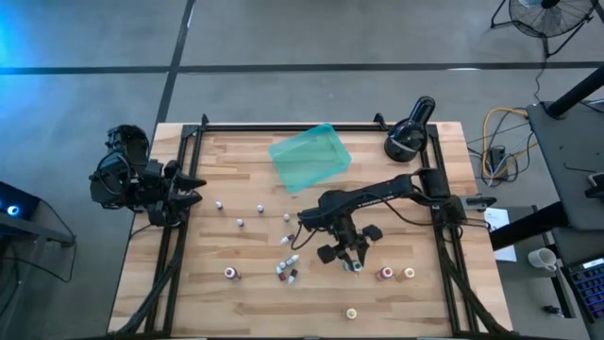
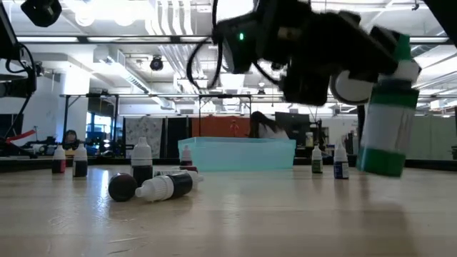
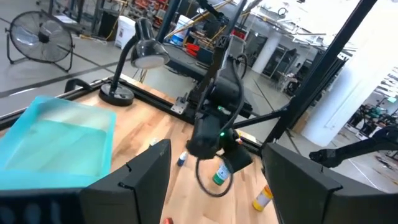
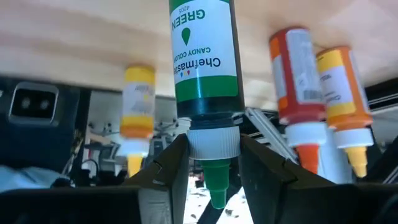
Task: Pick & Place food coloring
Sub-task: Adjust the orange small food coloring bottle
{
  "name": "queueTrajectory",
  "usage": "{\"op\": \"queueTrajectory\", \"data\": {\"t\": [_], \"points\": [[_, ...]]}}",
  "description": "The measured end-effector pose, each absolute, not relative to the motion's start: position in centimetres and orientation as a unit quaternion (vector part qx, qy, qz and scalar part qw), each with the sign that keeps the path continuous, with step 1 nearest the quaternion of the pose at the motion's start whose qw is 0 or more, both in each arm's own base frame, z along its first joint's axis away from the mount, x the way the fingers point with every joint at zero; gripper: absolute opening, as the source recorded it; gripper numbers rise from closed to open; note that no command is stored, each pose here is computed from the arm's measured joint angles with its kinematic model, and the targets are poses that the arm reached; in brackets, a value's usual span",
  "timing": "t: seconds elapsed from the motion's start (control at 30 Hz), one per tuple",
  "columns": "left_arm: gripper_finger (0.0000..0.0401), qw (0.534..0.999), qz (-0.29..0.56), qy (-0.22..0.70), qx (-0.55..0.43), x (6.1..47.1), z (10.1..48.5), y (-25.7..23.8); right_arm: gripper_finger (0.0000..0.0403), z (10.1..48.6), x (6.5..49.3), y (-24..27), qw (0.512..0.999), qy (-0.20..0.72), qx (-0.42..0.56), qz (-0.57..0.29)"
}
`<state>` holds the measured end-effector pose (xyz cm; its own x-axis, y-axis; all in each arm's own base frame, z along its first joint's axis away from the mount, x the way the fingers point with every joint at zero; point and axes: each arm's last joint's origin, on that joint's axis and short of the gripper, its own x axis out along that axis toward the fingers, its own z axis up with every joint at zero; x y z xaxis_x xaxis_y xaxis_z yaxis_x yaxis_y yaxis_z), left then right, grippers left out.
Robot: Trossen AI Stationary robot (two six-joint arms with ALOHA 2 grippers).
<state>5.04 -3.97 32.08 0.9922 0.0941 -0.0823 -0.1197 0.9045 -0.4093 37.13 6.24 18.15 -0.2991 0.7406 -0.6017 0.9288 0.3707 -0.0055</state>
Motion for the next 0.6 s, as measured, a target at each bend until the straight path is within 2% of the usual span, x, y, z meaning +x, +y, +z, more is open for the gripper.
{"op": "queueTrajectory", "data": {"t": [0.17,0.37,0.6], "points": [[0.0225,0.976,0.042,0.036,-0.213,5.1,32.0,-4.1,0.0109,16.5,37.1,6.3,0.229,0.794,0.540,-0.162],[0.0225,0.975,0.030,0.041,-0.216,5.1,32.0,-4.1,0.0115,16.1,37.4,6.3,0.241,0.791,0.544,-0.142],[0.0225,0.975,0.023,0.044,-0.218,5.1,32.0,-4.2,0.0153,16.0,37.7,6.3,0.257,0.787,0.544,-0.133]]}}
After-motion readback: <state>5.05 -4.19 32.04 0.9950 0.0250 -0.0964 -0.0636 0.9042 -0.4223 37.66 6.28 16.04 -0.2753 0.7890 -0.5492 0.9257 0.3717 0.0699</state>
